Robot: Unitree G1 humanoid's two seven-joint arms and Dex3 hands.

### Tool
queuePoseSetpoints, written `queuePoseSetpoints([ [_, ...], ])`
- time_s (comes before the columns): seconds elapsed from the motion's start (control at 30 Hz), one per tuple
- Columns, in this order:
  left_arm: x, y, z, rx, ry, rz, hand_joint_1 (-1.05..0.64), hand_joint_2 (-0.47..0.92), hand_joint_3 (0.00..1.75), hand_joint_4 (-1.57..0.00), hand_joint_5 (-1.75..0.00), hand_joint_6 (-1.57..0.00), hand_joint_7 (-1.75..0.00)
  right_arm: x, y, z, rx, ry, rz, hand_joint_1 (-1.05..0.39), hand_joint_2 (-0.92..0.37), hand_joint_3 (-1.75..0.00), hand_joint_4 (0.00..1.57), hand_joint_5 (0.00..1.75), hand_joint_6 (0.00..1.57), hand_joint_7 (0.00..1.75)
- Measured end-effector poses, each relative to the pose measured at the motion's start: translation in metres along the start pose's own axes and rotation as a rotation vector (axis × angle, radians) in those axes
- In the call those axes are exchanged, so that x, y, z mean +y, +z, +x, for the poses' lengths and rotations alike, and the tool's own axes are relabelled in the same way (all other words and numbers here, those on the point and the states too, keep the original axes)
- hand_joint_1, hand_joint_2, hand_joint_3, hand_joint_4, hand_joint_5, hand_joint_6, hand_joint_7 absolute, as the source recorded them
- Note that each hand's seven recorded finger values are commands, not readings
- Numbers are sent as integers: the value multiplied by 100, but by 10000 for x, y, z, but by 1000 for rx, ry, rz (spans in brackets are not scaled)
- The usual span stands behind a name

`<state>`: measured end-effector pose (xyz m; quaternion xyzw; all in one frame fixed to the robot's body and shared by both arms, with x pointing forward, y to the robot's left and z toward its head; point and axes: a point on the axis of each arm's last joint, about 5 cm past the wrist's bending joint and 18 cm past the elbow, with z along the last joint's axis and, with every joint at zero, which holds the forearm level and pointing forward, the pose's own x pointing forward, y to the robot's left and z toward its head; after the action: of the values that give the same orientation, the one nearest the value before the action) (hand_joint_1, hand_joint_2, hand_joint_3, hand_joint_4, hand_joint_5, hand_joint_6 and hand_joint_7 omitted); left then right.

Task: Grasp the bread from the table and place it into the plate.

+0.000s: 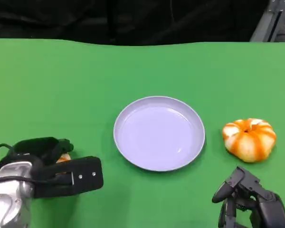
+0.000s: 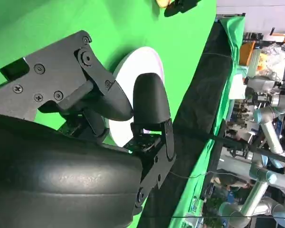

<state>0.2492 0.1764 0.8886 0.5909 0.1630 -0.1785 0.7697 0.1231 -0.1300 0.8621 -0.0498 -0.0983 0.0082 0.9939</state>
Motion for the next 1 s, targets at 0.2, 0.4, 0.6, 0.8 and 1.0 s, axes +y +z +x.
queuePoseSetpoints([
  [0.2,-23,-8,22,12,-1,-56,-18,85,10,-77,-119,-80,-82,0,0,0,0,0,1,-25,-65,-141,88,175,58,175],
  [0.4,-215,-11,45,-147,365,-51,-4,29,110,-99,-174,-79,-174,2,-5,4,1,2,-1,-24,-65,-140,88,175,58,175],
  [0.6,-397,-91,70,-240,666,-36,-3,20,118,-101,-175,-82,-175,1,-4,7,0,2,0,-25,-65,-141,89,175,58,175],
  [0.8,-495,-146,76,-288,768,-18,2,9,136,-106,-175,-87,-175,1,-3,8,-1,1,1,-24,-65,-141,88,175,58,175],
  [1.0,-419,-77,90,-353,833,-44,5,0,158,-108,-175,-89,-175,-1,0,9,-2,2,3,-24,-65,-141,87,175,58,175],
])
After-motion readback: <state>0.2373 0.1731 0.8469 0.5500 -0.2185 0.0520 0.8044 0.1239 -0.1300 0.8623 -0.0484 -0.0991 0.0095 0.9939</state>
